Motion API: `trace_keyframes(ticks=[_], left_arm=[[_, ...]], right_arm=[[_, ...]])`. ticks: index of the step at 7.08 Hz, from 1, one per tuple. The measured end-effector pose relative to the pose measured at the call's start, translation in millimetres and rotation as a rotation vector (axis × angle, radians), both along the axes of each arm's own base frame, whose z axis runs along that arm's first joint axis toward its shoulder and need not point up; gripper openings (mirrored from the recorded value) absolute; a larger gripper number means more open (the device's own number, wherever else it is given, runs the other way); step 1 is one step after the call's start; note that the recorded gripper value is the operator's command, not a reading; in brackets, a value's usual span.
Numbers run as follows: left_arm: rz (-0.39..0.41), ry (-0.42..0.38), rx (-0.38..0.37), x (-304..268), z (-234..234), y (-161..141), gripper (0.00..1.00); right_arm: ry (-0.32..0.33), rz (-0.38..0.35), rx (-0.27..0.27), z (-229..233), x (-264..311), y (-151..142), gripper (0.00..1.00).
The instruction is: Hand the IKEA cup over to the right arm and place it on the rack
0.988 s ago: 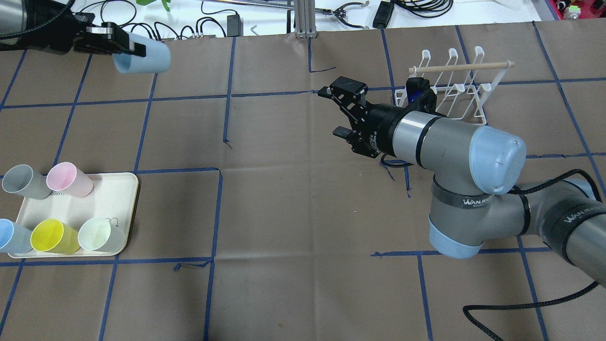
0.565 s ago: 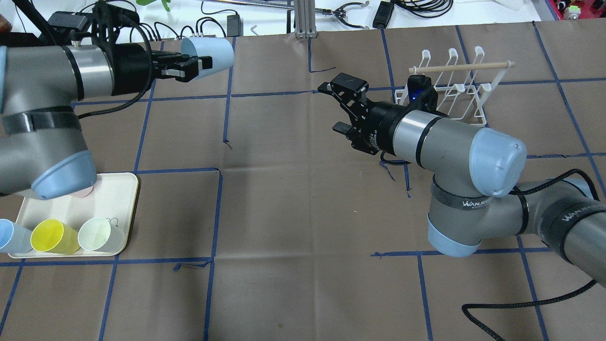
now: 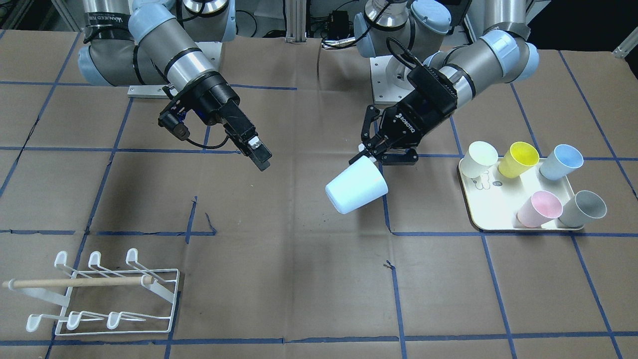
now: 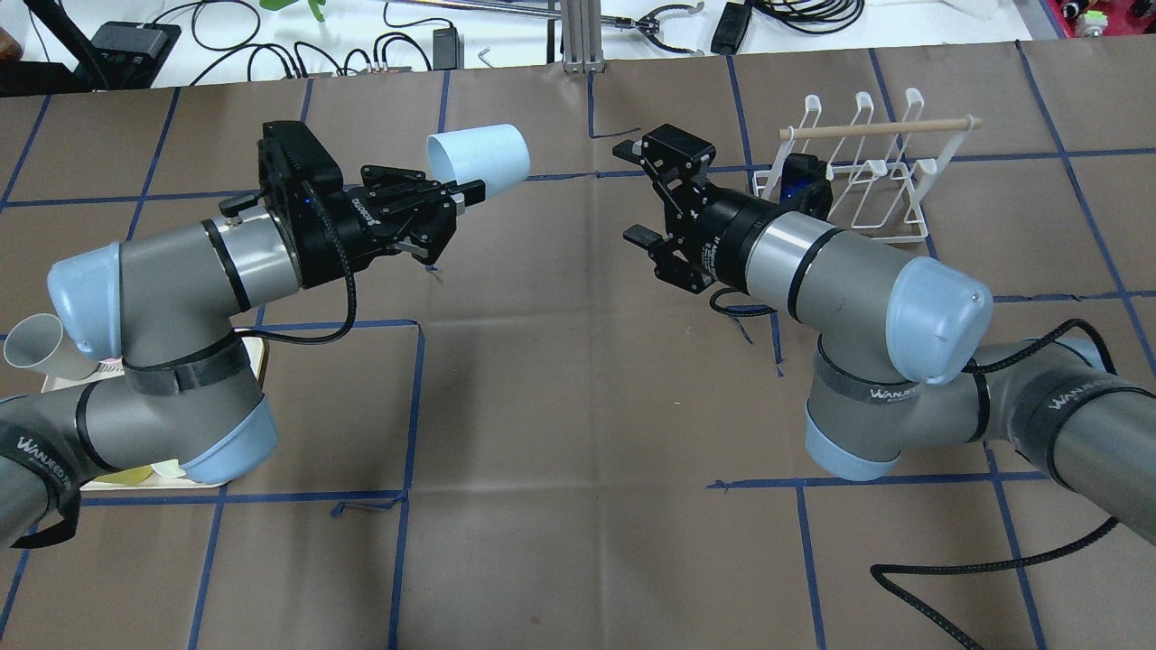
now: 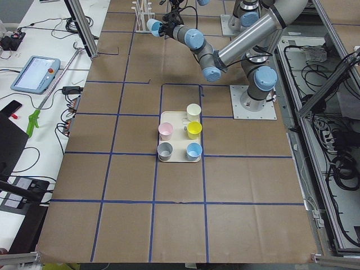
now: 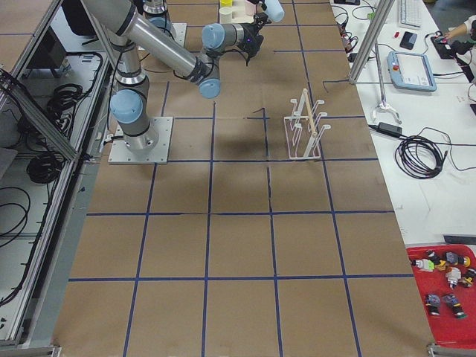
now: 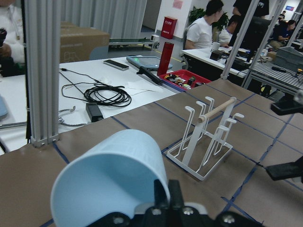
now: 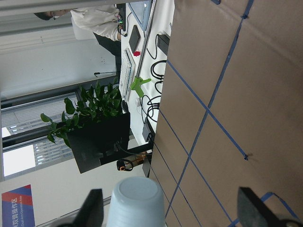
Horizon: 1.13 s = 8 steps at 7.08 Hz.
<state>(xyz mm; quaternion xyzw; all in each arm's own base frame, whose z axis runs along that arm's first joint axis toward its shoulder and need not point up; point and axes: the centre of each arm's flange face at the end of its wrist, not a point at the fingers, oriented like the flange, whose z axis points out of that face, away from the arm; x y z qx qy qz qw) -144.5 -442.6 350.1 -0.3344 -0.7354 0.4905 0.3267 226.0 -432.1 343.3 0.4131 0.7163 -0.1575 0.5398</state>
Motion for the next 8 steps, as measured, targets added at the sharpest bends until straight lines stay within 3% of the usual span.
trace_keyframes(ticks=[4,8], left_arm=[[-0.124,0.069,-0.057,-28,-22,17,0.02],[-0.139,0.074,-0.057,-36,-22,20,0.03]], right_arm=[[0.025,-0.043,-0.008,1,28,-15,0.99],[0.015,-0.074,0.013,0,45,-19,0.99]])
